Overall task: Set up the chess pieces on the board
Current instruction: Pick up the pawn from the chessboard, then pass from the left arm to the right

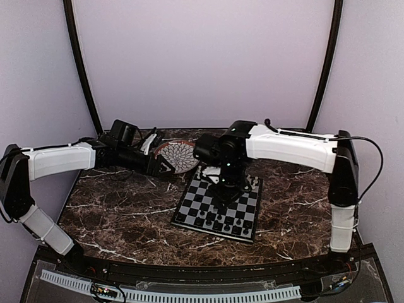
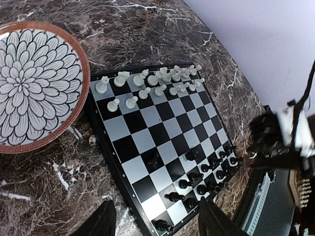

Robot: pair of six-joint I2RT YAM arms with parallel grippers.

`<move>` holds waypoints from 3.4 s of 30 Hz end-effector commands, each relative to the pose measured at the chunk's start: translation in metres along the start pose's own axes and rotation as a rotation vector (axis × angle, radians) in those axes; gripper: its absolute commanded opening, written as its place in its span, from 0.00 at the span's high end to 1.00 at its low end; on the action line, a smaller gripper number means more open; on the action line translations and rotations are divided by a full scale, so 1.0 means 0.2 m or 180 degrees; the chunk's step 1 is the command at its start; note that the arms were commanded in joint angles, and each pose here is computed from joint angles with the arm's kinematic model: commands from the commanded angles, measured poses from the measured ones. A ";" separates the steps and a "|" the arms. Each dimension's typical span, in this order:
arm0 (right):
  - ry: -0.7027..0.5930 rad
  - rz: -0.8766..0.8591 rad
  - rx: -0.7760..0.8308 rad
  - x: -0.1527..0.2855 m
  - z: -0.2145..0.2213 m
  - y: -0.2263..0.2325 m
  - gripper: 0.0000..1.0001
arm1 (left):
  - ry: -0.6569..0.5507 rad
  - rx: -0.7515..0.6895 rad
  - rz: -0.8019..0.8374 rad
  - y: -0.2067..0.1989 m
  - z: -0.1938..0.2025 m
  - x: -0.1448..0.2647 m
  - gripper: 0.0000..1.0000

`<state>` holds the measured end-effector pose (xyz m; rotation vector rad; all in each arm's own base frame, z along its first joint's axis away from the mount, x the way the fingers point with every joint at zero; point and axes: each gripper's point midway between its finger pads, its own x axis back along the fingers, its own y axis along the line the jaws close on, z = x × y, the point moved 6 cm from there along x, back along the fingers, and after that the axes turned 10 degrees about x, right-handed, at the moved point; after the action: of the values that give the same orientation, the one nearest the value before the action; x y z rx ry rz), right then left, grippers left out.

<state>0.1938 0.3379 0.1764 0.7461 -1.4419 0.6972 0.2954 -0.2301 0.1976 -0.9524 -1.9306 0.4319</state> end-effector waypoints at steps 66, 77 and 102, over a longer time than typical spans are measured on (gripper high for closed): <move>-0.1093 0.0006 -0.0567 0.09 0.15 -0.43 0.76 | 0.1716 -0.2018 -0.1174 -0.07 0.25 -0.68 0.74; -0.1413 -0.0052 -0.0825 0.19 0.07 -0.55 0.77 | 0.1366 -0.1902 -0.0879 -0.22 0.12 -0.60 0.83; -0.2196 -0.2124 -0.0720 0.34 -0.34 -0.51 0.65 | 0.0375 -0.1570 0.0165 -0.59 -0.15 -0.34 0.83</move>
<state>0.3104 0.3134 0.2270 1.1189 -1.7531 -0.1649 0.2951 -0.3602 0.2203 -1.2398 -1.9085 -0.1569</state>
